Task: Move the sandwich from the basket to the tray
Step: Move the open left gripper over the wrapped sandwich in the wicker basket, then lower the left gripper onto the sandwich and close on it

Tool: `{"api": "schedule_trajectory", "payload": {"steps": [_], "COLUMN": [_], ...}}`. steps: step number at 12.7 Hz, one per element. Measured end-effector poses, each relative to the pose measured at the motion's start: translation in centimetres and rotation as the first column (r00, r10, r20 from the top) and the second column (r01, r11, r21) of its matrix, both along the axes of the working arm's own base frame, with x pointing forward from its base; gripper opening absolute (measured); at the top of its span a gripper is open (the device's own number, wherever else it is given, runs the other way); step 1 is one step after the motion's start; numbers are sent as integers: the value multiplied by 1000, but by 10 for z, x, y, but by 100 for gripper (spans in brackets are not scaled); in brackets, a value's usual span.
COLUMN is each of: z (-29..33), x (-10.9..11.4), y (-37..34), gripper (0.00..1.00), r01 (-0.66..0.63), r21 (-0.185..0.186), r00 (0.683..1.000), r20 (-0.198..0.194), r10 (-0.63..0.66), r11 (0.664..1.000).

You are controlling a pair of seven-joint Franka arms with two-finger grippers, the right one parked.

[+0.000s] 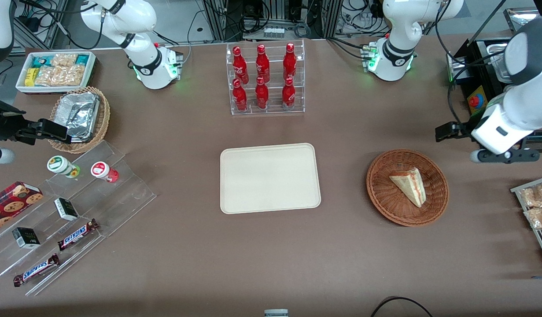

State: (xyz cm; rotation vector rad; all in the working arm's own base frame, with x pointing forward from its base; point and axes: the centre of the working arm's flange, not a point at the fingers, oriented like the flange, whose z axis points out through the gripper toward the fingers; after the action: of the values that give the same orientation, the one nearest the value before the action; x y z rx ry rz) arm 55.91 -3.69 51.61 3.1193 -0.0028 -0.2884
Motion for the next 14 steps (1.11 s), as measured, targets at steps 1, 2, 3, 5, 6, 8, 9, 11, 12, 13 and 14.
{"api": "schedule_trajectory", "payload": {"steps": [1,2,3,5,6,8,9,11,12,13,14], "z": [-14,-30,-44,-71,-84,-109,-121,-142,-151,-159,-164], "x": [0,0,-1,-4,-6,-10,-12,-16,-17,-16,-14], "y": [0,0,1,2,3,5,7,11,12,11,11], "gripper": [100,100,100,100,100,100,100,100,100,100,100], "r01": [-1,-2,-3,-6,-8,-12,-18,-52,-77,-98,-112], "r21": [0,0,0,0,0,0,0,2,5,8,9], "r00": [1000,1000,1000,1000,1000,999,998,996,994,993,991], "r20": [3,7,9,16,23,44,58,74,74,74,76], "r10": [1,2,3,6,8,12,18,51,77,97,111], "r11": [1000,1000,1000,1000,1000,1000,1000,999,997,995,994]}}
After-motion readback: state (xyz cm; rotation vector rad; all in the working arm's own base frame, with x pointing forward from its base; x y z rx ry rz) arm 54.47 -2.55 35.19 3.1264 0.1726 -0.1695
